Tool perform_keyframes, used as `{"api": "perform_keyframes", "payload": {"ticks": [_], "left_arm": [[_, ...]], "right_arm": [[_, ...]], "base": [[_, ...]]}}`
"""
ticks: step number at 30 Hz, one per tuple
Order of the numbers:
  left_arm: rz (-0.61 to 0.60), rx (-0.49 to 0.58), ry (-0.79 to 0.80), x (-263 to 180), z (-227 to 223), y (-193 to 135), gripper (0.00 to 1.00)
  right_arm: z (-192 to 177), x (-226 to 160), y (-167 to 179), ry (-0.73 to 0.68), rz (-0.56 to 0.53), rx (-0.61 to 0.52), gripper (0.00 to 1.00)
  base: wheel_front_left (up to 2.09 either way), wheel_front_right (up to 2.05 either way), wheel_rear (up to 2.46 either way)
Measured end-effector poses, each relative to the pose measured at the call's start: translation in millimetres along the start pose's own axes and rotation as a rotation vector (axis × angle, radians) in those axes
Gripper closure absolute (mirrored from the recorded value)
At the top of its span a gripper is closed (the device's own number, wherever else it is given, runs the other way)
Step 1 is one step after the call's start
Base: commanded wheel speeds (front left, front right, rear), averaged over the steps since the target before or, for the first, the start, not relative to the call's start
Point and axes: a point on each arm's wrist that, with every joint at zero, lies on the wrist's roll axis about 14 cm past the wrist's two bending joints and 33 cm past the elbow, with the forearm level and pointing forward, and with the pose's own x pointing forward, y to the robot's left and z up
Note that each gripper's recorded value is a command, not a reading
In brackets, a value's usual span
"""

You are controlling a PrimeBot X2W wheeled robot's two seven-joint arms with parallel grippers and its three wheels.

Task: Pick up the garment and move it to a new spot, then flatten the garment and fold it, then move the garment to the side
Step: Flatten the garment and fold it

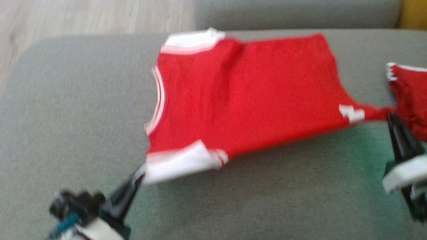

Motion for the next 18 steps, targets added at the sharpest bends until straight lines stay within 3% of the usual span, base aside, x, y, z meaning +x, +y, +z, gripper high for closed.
{"api": "perform_keyframes", "payload": {"ticks": [9, 18], "left_arm": [[0.003, -0.03, 0.033, -22.6, -14.5, -26.8, 1.0], [0.0, 0.071, 0.011, 15.4, 7.0, -2.8, 1.0]], "right_arm": [[-17.2, -58.4, 3.4, 0.025, -0.049, 0.04, 1.0], [-19.1, -30.7, -4.6, 0.058, -0.079, 0.06, 1.0]], "base": [[0.0, 0.0, 0.0], [0.0, 0.0, 0.0]]}}
